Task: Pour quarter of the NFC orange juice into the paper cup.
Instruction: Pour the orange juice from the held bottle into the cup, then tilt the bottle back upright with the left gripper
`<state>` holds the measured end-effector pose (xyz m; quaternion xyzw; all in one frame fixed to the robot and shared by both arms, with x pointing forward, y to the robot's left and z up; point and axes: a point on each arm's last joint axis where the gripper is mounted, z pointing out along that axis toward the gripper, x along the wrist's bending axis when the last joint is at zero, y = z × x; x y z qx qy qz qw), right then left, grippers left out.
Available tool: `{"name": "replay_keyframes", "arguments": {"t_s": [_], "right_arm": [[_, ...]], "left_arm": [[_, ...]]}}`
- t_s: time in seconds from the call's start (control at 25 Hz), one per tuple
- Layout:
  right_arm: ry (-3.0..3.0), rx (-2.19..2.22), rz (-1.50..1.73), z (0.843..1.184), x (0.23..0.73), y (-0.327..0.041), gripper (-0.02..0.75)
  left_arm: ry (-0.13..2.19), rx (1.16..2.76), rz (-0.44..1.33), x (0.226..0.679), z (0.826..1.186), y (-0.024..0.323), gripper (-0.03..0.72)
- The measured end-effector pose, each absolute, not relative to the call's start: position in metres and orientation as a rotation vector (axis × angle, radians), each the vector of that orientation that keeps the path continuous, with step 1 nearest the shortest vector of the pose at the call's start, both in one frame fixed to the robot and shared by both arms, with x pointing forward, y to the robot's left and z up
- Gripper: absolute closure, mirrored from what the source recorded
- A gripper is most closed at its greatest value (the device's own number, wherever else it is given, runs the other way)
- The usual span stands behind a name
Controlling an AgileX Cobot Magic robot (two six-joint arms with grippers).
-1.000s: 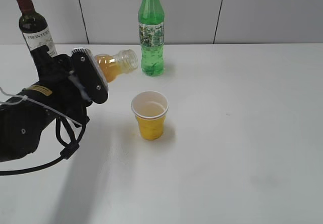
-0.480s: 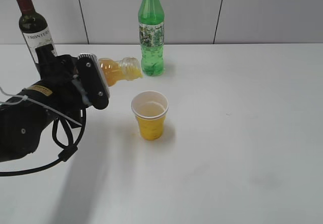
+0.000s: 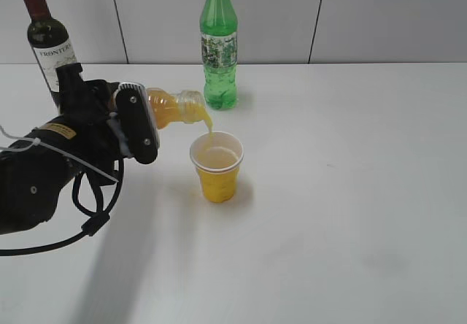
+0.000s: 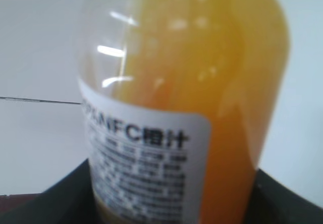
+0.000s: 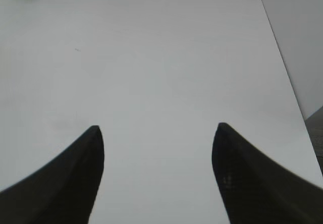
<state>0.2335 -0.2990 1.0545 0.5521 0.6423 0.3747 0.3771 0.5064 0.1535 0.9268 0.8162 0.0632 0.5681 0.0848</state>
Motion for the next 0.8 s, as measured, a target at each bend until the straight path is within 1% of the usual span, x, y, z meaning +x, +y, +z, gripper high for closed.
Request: {"name": "replay_keyframes", "arguments": {"t_s": [0.4, 0.8], "right_arm": [[1.642, 1.412, 0.958, 1.0545, 0.2335, -0.2990, 0.200], [1.642, 1.412, 0.958, 1.0545, 0.2335, -0.2990, 0.200]], "left_arm": [[0.128, 2.455, 1.718, 0.5066, 0.9271, 0.1534, 0.241], [0.116, 2.449, 1.739, 0.5070, 0.9282, 0.1536, 0.241]]}}
